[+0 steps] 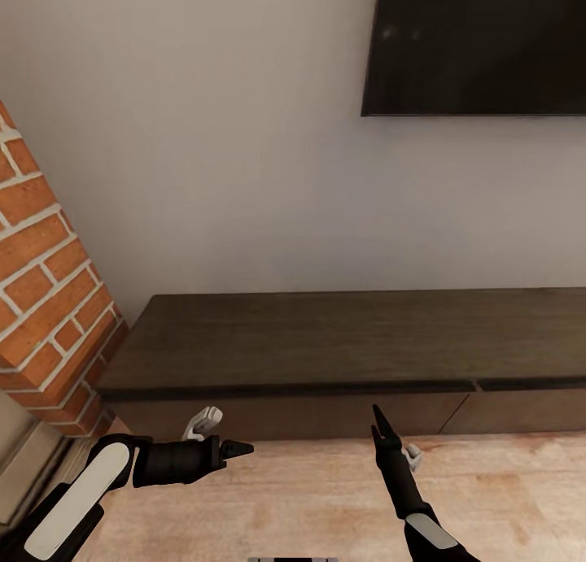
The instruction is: Place each of the two pumpkins and all three candles from the living room inside a cabinet in the living room (use any cabinet), then make sure every cabinet is closed, and position the cauldron so it is next to a table in the living room.
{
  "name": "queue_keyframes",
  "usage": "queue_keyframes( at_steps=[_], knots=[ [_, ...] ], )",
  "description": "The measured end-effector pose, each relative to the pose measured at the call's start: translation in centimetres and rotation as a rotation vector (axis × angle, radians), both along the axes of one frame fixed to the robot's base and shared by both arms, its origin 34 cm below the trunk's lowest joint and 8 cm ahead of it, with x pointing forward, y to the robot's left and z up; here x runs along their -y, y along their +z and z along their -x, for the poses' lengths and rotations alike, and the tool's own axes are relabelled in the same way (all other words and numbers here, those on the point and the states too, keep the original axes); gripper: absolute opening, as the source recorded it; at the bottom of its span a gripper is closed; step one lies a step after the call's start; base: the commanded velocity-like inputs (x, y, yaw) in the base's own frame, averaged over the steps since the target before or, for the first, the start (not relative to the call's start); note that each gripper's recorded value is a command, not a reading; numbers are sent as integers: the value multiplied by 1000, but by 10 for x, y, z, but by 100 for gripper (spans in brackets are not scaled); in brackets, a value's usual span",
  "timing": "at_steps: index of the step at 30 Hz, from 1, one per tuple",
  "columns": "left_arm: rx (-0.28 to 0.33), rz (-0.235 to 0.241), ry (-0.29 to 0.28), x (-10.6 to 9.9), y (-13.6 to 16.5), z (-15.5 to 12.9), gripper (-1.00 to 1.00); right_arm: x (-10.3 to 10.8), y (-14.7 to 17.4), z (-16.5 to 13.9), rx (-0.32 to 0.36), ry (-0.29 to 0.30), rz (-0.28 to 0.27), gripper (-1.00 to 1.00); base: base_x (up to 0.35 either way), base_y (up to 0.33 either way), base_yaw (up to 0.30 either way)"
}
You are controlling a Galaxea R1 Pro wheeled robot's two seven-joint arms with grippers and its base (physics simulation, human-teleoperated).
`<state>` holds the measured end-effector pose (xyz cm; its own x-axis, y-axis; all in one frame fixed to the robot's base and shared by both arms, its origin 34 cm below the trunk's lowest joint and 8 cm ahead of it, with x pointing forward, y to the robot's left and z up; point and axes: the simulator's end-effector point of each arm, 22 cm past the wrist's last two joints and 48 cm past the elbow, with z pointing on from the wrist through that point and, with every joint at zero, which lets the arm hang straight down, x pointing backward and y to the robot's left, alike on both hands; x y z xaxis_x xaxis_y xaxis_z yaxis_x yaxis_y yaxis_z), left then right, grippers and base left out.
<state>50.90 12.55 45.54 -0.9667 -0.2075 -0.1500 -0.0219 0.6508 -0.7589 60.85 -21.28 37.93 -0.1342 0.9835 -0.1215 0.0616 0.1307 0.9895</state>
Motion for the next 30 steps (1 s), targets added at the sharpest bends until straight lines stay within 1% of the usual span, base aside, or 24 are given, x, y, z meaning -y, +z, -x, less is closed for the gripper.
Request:
queue_keyframes(
  at_steps=[16,30],
  knots=[
    [-1,0,-1,0,0,0,100,-3,1,0,5,3,-7,100,35,5,0],
    [-1,1,-2,1,0,1,100,-2,1,0,1,2,-5,100,88,12,0]
  ],
)
